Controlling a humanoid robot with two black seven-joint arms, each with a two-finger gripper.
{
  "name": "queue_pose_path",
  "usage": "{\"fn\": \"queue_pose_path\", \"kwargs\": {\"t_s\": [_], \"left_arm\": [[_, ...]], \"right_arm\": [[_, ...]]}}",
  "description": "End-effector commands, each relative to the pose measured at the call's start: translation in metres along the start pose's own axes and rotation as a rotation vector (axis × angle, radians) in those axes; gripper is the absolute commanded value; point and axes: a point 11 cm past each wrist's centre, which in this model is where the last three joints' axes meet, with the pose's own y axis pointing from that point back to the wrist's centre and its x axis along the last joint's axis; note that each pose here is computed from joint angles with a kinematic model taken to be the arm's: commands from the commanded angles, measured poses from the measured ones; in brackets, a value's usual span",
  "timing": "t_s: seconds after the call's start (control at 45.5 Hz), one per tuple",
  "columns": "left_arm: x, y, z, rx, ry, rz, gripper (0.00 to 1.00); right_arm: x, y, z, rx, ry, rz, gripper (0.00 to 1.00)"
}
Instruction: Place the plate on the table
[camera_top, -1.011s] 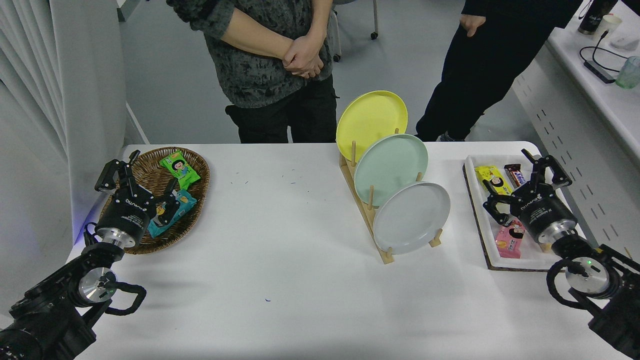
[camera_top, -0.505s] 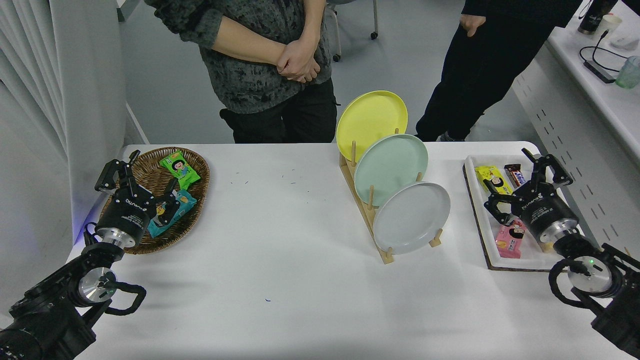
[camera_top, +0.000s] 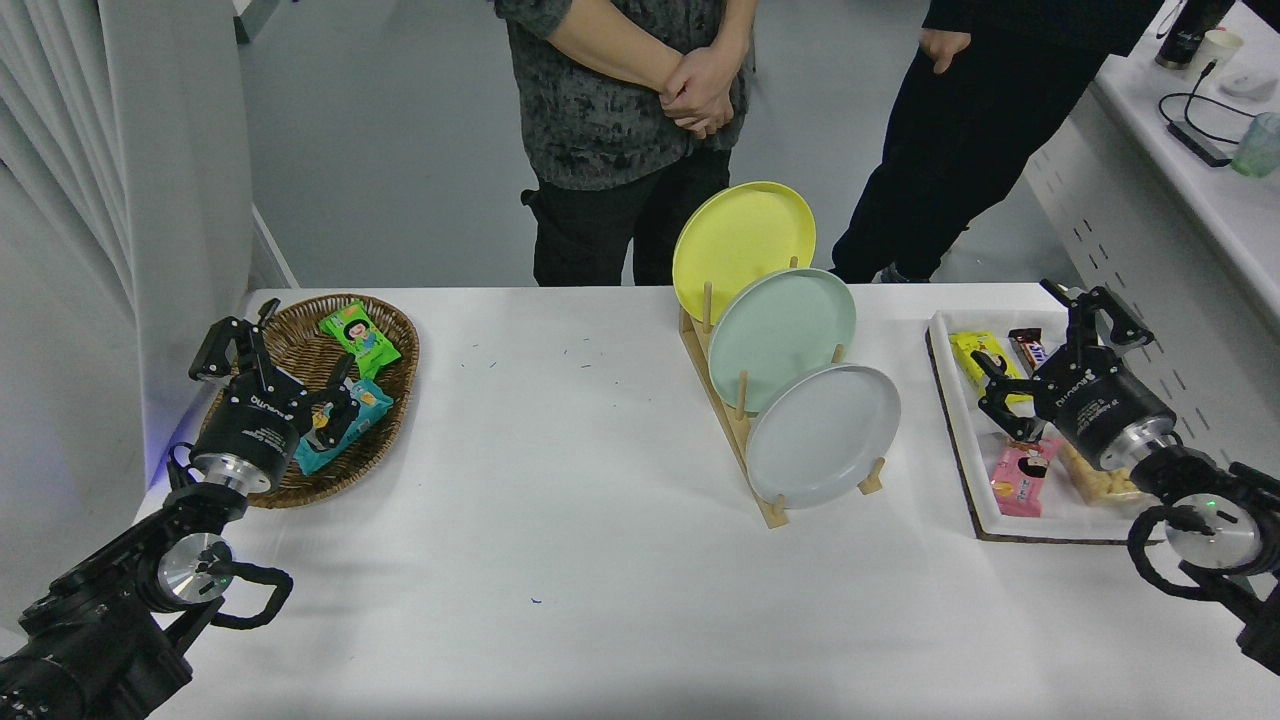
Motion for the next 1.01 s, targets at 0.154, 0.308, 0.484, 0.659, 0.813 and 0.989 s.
{"fn": "queue_pose_path", "kwargs": {"t_s": [0.154, 0.308, 0.484, 0.659, 0.813, 0.989], "left_arm": [[0.000, 0.000, -0.001, 0.001, 0.001, 0.000, 0.98], [0.000, 0.000, 0.000, 0.000, 0.000, 0.000, 0.98], [0.000, 0.000, 0.000, 0.000, 0.000, 0.000, 0.98], [0.000, 0.000, 0.000, 0.000, 0.000, 0.000, 0.98], [0.000, 0.000, -0.001, 0.002, 0.001, -0.001, 0.98], [0.000, 0.000, 0.000, 0.002, 0.000, -0.002, 0.98]], "right_arm": [[-0.042, -0.007, 0.002, -0.056, 0.078, 0.028, 1.00], [-0.043, -0.006, 0.000, -0.063, 0.089, 0.026, 1.00], [-0.051, 0.005, -0.012, -0.110, 0.083, 0.008, 0.99], [-0.063, 0.013, 0.007, -0.199, 0.115, 0.042, 0.99], [-0.072, 0.018, 0.015, -0.225, 0.126, 0.053, 0.99], [-0.075, 0.018, 0.022, -0.242, 0.115, 0.090, 0.99]]}}
